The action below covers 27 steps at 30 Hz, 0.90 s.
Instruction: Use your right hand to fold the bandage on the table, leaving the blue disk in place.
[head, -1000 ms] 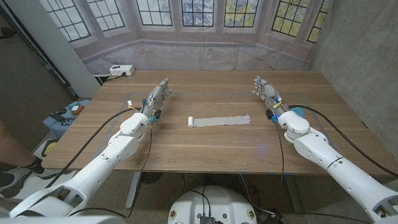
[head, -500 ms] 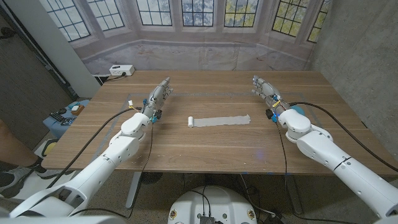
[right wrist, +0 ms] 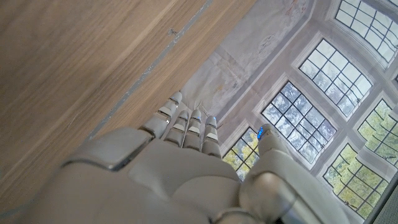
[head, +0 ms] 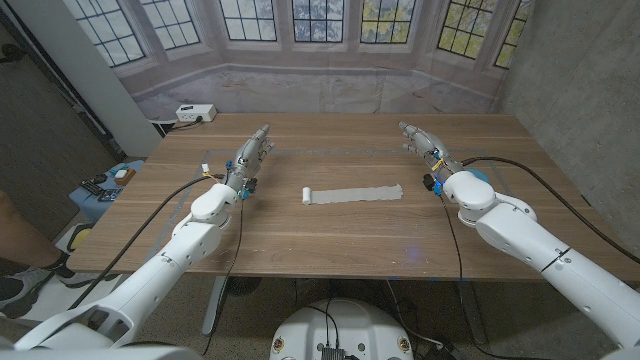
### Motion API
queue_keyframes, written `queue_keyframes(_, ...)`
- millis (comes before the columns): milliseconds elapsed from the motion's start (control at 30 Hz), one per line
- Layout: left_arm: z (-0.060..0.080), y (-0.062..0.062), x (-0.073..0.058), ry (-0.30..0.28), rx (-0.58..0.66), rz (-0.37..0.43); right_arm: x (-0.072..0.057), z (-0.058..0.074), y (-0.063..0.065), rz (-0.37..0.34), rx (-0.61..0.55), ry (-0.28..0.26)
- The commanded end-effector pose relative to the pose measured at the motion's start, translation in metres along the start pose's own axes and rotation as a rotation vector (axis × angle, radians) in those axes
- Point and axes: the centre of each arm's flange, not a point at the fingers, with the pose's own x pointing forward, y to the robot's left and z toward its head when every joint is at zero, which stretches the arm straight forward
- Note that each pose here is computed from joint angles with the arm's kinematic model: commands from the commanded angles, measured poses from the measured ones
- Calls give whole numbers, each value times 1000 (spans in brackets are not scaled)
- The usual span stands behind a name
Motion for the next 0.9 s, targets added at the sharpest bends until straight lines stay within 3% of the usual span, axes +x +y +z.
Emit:
queue_keyframes(33, 1, 1, -2, -9, -3, -11, -19, 13, 4, -40, -117, 37)
queue_keyframes(267, -1, -1, -2, -8, -6, -24, -26, 22, 7, -53, -213, 71)
queue_keyframes(900, -4, -3, -4, -4, -11, -35, -33, 31, 17, -60, -399, 141)
